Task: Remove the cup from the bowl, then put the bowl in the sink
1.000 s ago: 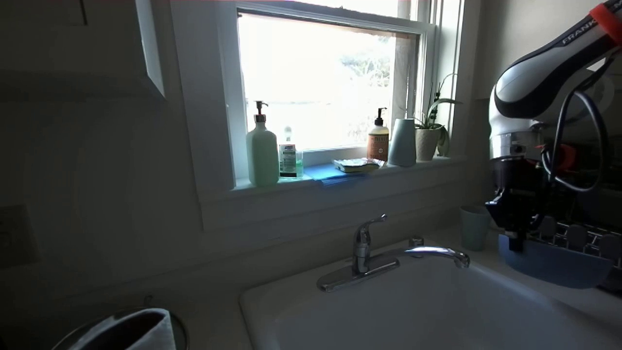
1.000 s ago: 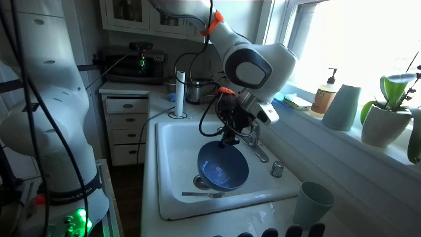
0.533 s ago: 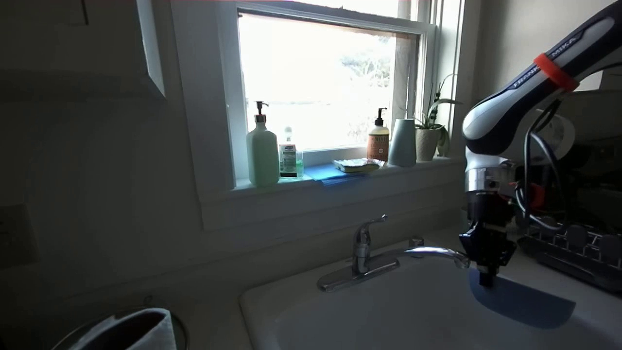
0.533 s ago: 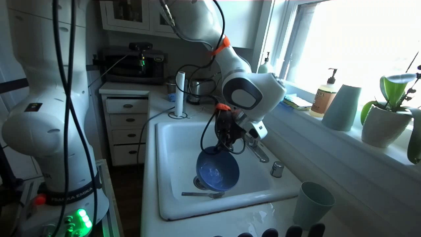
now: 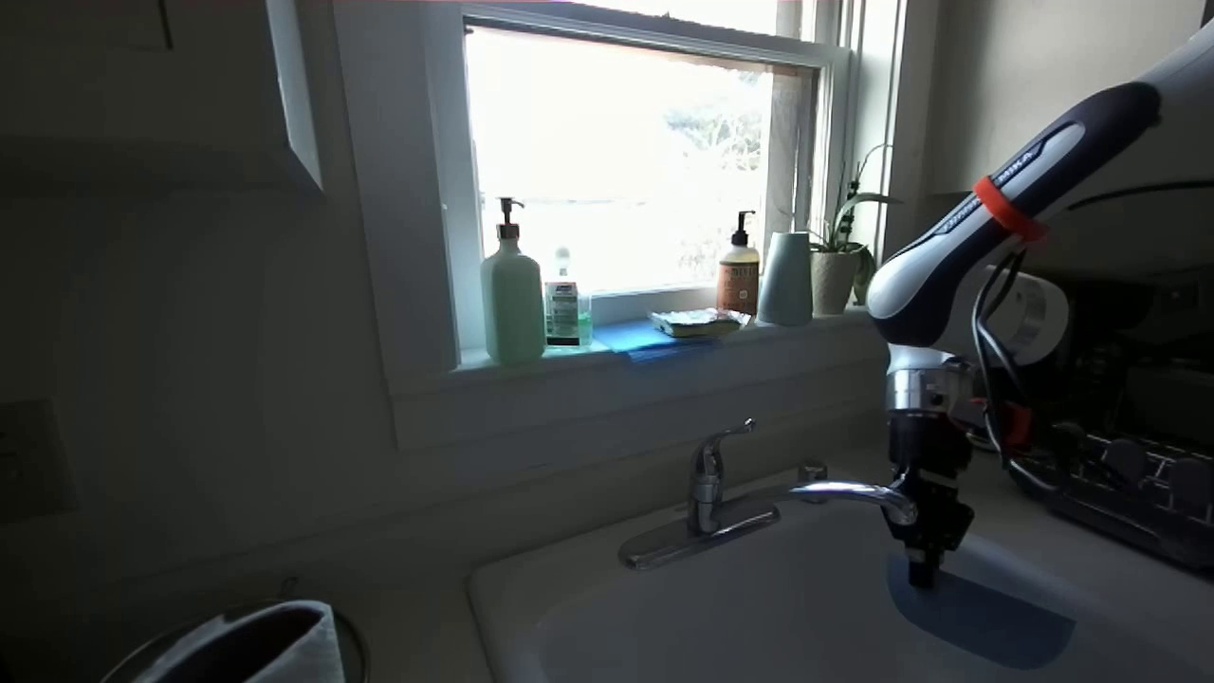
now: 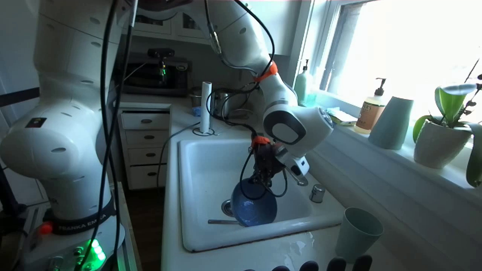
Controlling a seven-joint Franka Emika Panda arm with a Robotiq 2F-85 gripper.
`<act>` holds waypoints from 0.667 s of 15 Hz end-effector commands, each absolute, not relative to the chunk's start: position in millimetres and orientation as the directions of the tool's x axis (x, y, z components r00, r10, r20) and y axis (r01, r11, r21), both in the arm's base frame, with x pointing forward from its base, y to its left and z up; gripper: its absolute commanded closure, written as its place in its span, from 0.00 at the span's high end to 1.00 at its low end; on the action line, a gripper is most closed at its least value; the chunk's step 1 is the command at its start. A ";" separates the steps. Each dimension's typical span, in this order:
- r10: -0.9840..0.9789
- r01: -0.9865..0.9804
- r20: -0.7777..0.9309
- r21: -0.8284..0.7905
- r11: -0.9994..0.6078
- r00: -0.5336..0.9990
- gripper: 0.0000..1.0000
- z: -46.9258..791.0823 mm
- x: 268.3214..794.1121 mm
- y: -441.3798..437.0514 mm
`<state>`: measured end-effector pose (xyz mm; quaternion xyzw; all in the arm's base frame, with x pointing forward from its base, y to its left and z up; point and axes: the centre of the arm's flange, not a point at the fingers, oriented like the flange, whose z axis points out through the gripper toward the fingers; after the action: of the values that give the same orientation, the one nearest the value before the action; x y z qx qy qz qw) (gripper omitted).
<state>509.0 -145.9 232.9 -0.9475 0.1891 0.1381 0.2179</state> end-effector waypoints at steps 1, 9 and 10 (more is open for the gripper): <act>-0.276 -0.397 -0.330 -0.390 -0.831 0.903 0.01 207.3 526.9 -155.7; -0.284 -0.401 -0.324 -0.393 -0.827 0.903 0.01 148.2 532.4 -145.9; -0.294 -0.409 -0.320 -0.397 -0.822 0.901 0.01 142.1 533.8 -145.8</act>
<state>524.9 -142.5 159.7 -0.9501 0.1764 0.1410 0.2153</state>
